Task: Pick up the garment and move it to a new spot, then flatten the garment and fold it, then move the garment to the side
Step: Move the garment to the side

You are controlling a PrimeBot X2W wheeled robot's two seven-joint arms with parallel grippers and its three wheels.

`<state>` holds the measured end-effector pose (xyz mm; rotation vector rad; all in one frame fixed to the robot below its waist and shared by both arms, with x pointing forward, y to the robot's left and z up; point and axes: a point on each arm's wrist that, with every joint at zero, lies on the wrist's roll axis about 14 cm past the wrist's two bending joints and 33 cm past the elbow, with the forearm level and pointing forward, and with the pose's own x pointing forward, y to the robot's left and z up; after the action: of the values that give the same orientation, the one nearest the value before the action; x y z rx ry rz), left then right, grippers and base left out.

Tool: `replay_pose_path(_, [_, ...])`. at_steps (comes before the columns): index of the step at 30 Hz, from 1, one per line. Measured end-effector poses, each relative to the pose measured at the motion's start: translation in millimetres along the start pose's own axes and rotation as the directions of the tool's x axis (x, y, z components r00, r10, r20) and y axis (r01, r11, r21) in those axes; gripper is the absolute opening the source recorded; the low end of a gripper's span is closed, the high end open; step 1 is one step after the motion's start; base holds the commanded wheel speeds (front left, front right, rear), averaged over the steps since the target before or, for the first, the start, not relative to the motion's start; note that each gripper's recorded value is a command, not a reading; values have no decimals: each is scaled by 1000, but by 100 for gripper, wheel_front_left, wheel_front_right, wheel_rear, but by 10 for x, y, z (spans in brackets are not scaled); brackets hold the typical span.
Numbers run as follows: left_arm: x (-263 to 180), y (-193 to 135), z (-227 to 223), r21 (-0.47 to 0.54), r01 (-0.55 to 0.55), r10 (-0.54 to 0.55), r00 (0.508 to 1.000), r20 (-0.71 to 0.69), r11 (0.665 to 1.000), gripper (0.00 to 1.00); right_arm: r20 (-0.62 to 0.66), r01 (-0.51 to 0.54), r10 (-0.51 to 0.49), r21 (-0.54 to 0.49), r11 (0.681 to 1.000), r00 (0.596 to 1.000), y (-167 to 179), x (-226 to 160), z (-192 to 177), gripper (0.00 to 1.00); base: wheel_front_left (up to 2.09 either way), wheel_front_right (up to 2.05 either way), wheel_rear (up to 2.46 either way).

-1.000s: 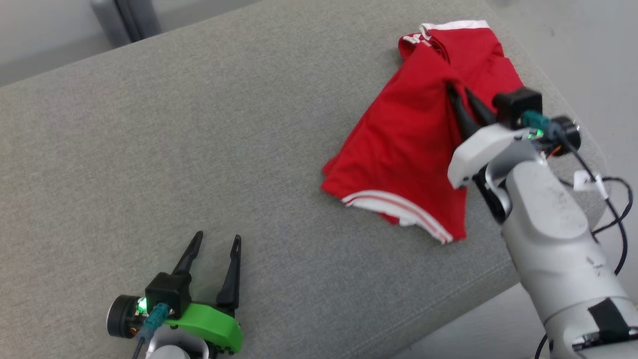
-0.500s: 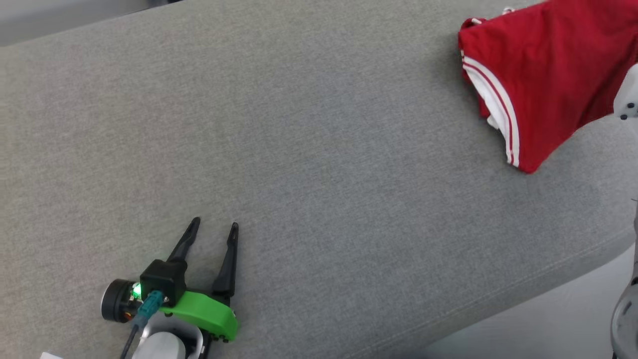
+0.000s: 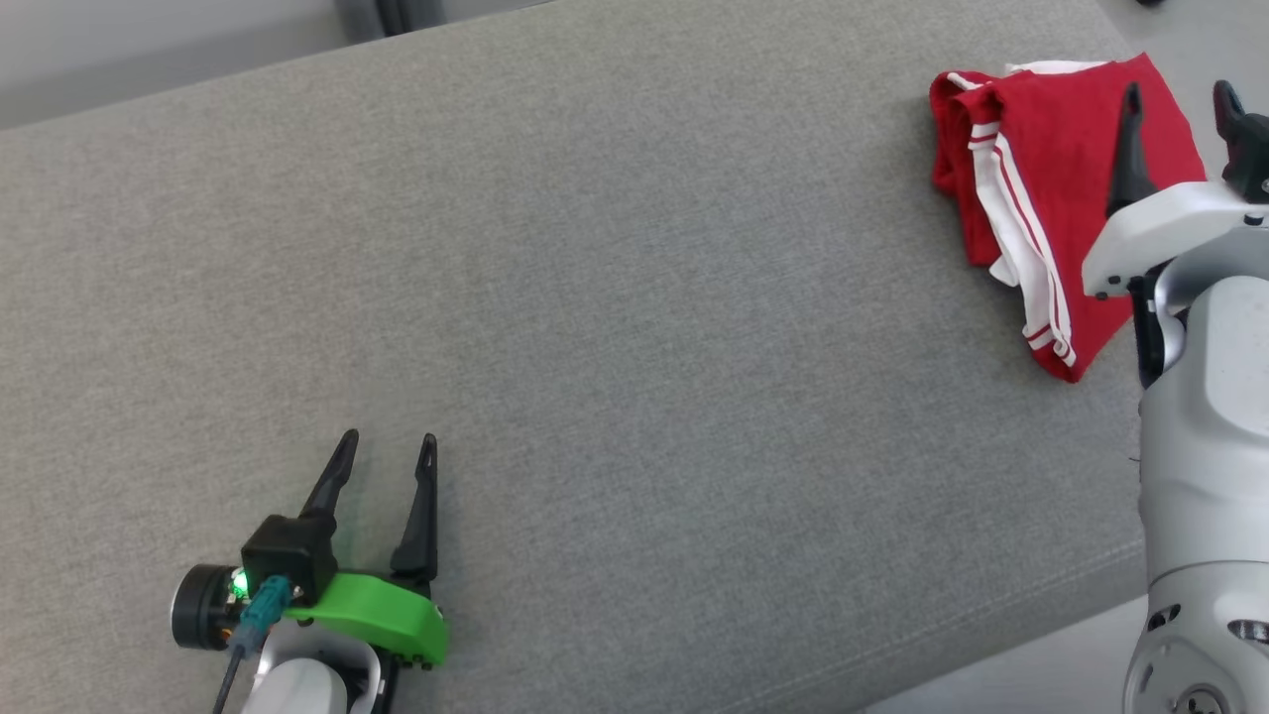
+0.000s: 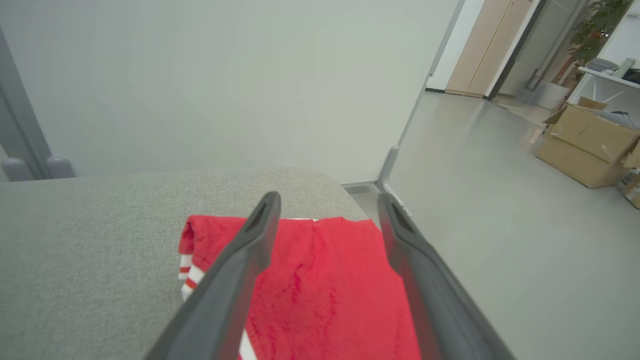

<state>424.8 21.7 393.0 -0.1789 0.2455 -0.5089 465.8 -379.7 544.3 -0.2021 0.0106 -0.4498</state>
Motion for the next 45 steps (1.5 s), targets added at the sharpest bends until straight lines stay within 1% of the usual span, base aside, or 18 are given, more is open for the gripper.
replay_pose_path(4, [-78, 175, 116, -1, -66, 66, 997, 31, 998, 100, 116, -103, 92, 91, 991, 989, 381, -6, 321, 100, 0, 0, 0])
replay_pose_path(6, [-138, 290, 178, -2, -108, 108, 993, 49, 994, 100, 155, -180, 158, 146, 973, 975, 644, -86, 387, 100, 0, 0, 0])
replay_pose_path(10, [-290, 555, 306, -4, -200, 200, 976, 84, 980, 100, 206, -292, 249, 214, 932, 946, 1020, -275, 455, 100, 0, 0, 0])
replay_pose_path(13, [-424, 717, 386, -10, -262, 261, 959, 107, 965, 100, 208, -353, 306, 252, 901, 929, 1246, -422, 404, 100, 0, 0, 0])
replay_pose_path(19, [-742, 1001, 522, -11, -370, 368, 918, 146, 929, 100, 176, -420, 382, 310, 853, 907, 1544, -695, 214, 100, 0, 0, 0])
replay_pose_path(23, [-989, 1096, 516, -5, -422, 418, 896, 148, 907, 100, 150, -433, 407, 353, 829, 901, 1633, -852, 93, 100, 0, 0, 0])
replay_pose_path(27, [-1171, 1128, 536, -2, -451, 446, 881, 158, 892, 100, 128, -445, 430, 368, 816, 894, 1691, -1000, -2, 100, 0, 0, 0])
replay_pose_path(37, [-1530, 1072, 573, -16, -484, 478, 858, 190, 875, 100, 106, -438, 432, 375, 817, 896, 1580, -1279, -80, 100, 0, 0, 0])
replay_pose_path(45, [-1629, 1041, 664, -54, -486, 485, 845, 227, 872, 100, 122, -449, 437, 374, 811, 891, 1567, -1358, -15, 100, 0, 0, 0])
